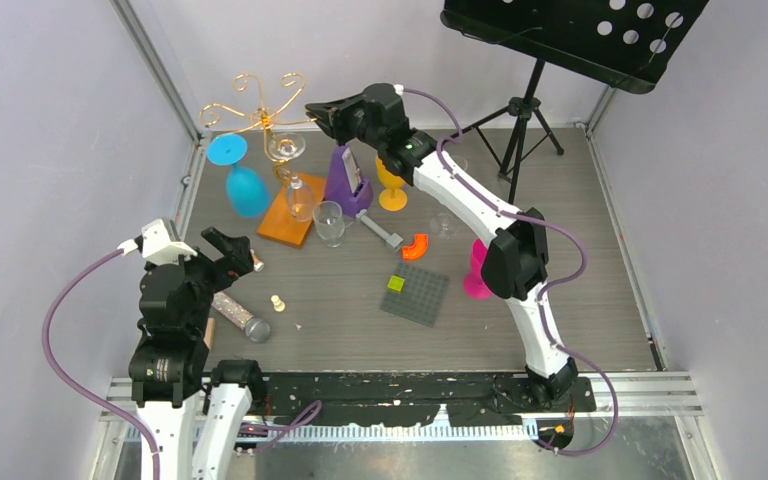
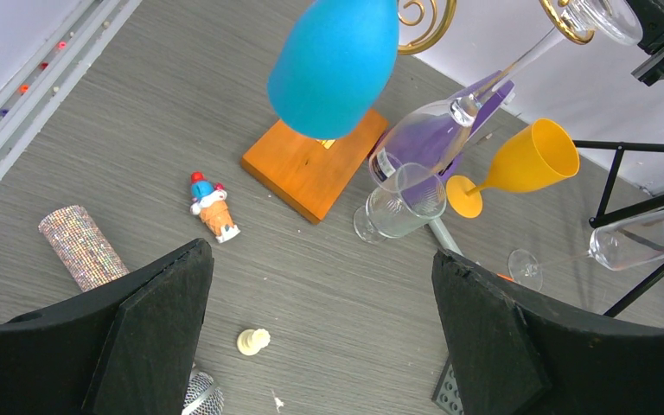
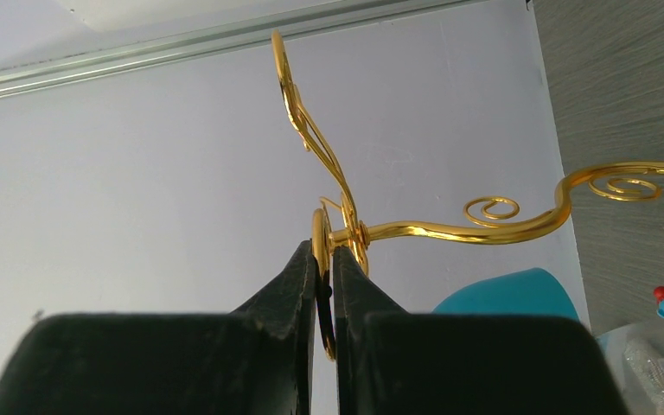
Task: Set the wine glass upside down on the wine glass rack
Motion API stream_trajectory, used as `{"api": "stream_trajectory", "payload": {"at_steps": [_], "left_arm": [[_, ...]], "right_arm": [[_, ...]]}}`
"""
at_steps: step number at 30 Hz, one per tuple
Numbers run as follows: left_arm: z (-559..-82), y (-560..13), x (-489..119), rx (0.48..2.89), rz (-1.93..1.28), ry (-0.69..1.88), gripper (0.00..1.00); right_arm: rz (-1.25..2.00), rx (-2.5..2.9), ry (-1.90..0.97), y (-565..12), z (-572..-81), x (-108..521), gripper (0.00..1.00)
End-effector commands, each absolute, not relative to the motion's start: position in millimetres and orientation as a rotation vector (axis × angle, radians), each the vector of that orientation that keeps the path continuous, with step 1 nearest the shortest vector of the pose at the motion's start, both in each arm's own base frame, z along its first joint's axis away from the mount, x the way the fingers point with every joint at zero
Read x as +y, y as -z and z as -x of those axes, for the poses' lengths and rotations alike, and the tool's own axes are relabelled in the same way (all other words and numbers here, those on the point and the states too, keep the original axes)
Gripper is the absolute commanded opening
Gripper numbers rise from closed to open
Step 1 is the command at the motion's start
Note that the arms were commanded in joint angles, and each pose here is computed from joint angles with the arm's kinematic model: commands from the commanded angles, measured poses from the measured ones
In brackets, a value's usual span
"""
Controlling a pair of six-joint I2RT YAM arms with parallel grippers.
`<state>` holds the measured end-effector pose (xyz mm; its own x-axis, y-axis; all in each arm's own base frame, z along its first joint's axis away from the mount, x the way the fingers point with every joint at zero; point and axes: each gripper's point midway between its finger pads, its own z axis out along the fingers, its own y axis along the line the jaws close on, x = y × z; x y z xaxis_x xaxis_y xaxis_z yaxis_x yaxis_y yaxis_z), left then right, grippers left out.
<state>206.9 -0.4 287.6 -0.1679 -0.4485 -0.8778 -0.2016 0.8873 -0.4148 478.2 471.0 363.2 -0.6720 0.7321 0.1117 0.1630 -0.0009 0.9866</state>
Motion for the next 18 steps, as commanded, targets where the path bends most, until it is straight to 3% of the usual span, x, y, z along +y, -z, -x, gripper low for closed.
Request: {"api": "stream_trajectory", "payload": {"at_steps": [1,18], "left_arm": [[-206.5,-309.3,-1.6,1.689,0.477,0.253,0.94],[-205.7,-306.3,-1.8,1.693,0.482,0.255,0.94]], "right_arm": [[-0.824,1.624,-2.077,-498.7,-417.3,451.6,0.05],[-0.779,1.645,-2.065,-493.2,-395.7,442.9,0.05]]}}
